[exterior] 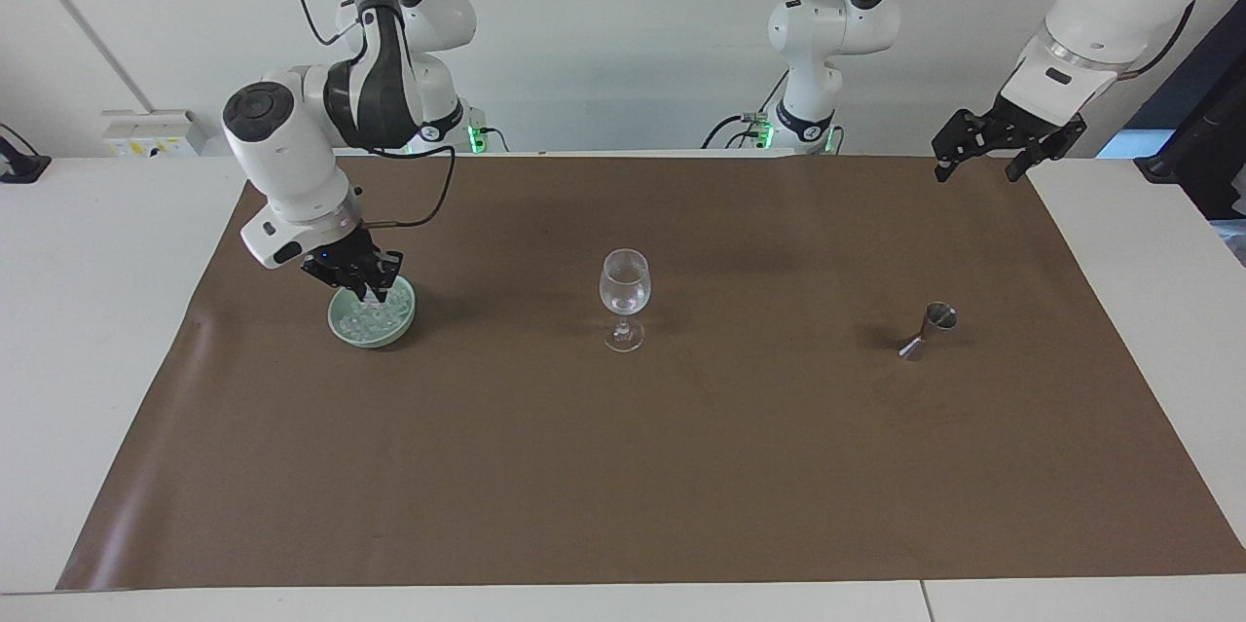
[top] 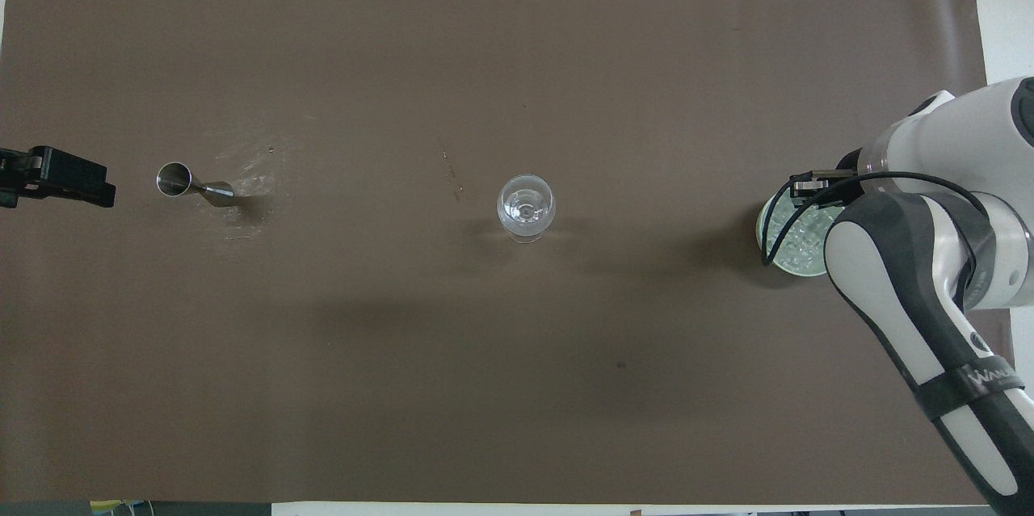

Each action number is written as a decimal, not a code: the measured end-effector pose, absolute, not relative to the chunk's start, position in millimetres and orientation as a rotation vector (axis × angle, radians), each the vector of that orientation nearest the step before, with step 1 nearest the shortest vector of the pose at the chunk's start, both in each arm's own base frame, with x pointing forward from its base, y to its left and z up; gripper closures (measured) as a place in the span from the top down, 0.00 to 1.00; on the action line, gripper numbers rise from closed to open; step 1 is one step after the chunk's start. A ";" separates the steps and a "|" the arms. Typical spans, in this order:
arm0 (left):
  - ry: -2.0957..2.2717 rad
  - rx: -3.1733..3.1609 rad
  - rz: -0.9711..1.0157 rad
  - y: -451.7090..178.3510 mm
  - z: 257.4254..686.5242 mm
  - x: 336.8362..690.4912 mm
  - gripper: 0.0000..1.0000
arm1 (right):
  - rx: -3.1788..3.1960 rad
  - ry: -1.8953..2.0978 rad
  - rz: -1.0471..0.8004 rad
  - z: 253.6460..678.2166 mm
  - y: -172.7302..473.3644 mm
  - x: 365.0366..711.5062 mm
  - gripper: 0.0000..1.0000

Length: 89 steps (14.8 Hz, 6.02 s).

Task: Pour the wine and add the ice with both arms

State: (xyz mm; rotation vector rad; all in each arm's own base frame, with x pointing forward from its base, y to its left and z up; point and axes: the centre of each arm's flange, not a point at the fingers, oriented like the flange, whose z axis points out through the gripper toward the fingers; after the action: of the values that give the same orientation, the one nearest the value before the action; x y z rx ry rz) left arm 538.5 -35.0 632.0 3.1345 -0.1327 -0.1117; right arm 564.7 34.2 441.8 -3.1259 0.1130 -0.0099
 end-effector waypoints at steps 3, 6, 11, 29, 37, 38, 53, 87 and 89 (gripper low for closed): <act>-0.133 3.134 -0.112 -35.0 632.0 538.5 1.00 | -3.073 0.157 -0.037 489.0 93.4 569.8 0.25; -0.133 3.134 -0.112 -35.0 632.0 538.5 1.00 | -3.042 0.191 -0.071 545.3 170.0 564.6 0.25; -0.133 3.134 -0.112 -35.0 632.0 538.5 1.00 | -3.005 0.170 -0.093 566.9 288.2 541.0 0.25; -0.133 3.134 -0.112 -35.0 631.9 538.5 1.00 | -2.970 0.142 -0.179 502.7 363.2 540.0 0.25; -0.133 3.134 -0.112 -35.0 631.9 538.5 1.00 | -2.976 0.154 -0.171 488.5 358.1 539.2 0.25; -0.133 3.134 -0.112 -35.0 631.9 538.5 1.00 | -2.975 0.154 -0.172 489.5 357.7 538.7 0.30; -0.133 3.134 -0.112 -35.0 631.9 538.5 1.00 | -3.071 0.246 -0.169 561.3 271.4 558.6 0.60; -0.133 3.134 -0.112 -35.0 631.9 538.5 1.00 | -3.112 0.065 0.217 601.0 -36.0 529.2 1.00; -0.133 3.134 -0.112 -35.0 631.9 538.5 1.00 | -3.113 0.060 0.210 602.8 -34.2 529.9 1.00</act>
State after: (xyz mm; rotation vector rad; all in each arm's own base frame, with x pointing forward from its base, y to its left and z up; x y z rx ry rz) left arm 538.5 -35.0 631.9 3.1345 -0.1327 -0.1120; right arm 529.9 -34.2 602.8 -3.1134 0.0596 0.2098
